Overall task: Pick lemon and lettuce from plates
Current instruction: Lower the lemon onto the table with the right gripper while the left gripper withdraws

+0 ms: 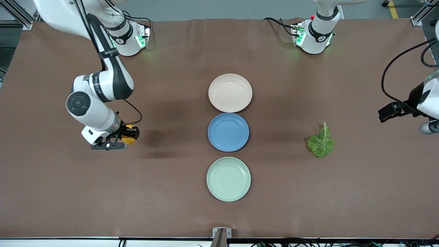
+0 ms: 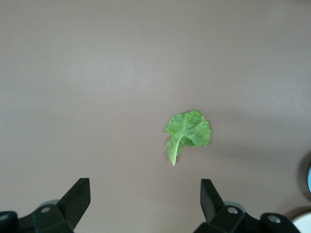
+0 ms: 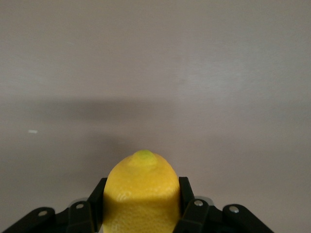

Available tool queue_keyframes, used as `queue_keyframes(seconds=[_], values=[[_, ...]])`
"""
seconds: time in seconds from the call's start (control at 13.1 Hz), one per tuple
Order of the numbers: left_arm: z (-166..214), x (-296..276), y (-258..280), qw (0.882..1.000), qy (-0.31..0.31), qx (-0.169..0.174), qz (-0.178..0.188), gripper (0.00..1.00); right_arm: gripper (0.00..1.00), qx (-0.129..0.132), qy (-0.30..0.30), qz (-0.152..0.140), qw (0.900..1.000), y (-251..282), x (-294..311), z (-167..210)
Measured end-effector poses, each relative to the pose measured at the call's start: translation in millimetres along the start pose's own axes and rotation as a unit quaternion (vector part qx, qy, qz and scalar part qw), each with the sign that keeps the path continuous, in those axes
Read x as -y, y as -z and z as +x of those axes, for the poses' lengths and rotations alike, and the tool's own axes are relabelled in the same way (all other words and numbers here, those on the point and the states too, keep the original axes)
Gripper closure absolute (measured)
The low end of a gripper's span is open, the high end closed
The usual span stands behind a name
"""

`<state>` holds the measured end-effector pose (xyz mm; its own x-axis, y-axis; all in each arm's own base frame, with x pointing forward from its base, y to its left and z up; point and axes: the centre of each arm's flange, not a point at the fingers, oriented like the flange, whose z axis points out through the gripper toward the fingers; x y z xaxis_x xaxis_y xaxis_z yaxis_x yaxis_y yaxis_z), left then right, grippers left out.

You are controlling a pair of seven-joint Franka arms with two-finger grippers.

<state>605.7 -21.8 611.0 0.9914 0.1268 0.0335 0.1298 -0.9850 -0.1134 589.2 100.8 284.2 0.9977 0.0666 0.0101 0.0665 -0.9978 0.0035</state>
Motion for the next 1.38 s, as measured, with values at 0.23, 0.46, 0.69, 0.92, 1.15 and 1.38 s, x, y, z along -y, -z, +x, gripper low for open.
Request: queue_keyframes(seconds=[0.23,0.46,0.69,0.92,1.15,1.38], values=[[-27.6,9.5,40.4,0.999,-0.036,-0.006,0.001,0.0,0.39,-0.003,0.026,-0.004,1.0,-54.5,-26.0,-22.9],[-44.9,18.6,53.9,0.998,-0.057,-0.002,-0.019,0.0,0.39,0.002,0.049,-0.007,0.999,-91.5,-28.7,-40.1],[-56.8,20.6,51.0,0.997,-0.058,0.008,-0.047,0.0,0.39,0.003,0.068,-0.007,0.998,-93.3,-37.7,-39.9],[-75.2,22.2,57.8,0.997,-0.059,0.007,-0.05,0.0,0.39,0.004,0.071,-0.007,0.997,-93.5,-53.3,-39.7],[-80.5,20.8,55.2,0.997,-0.061,0.011,-0.049,0.0,0.39,0.004,0.066,-0.007,0.998,-93.6,-59.1,-39.7],[-79.0,6.6,47.5,0.996,-0.073,0.017,-0.048,0.0,0.13,0.003,0.061,-0.006,0.998,-88.9,-64.8,-34.8]])
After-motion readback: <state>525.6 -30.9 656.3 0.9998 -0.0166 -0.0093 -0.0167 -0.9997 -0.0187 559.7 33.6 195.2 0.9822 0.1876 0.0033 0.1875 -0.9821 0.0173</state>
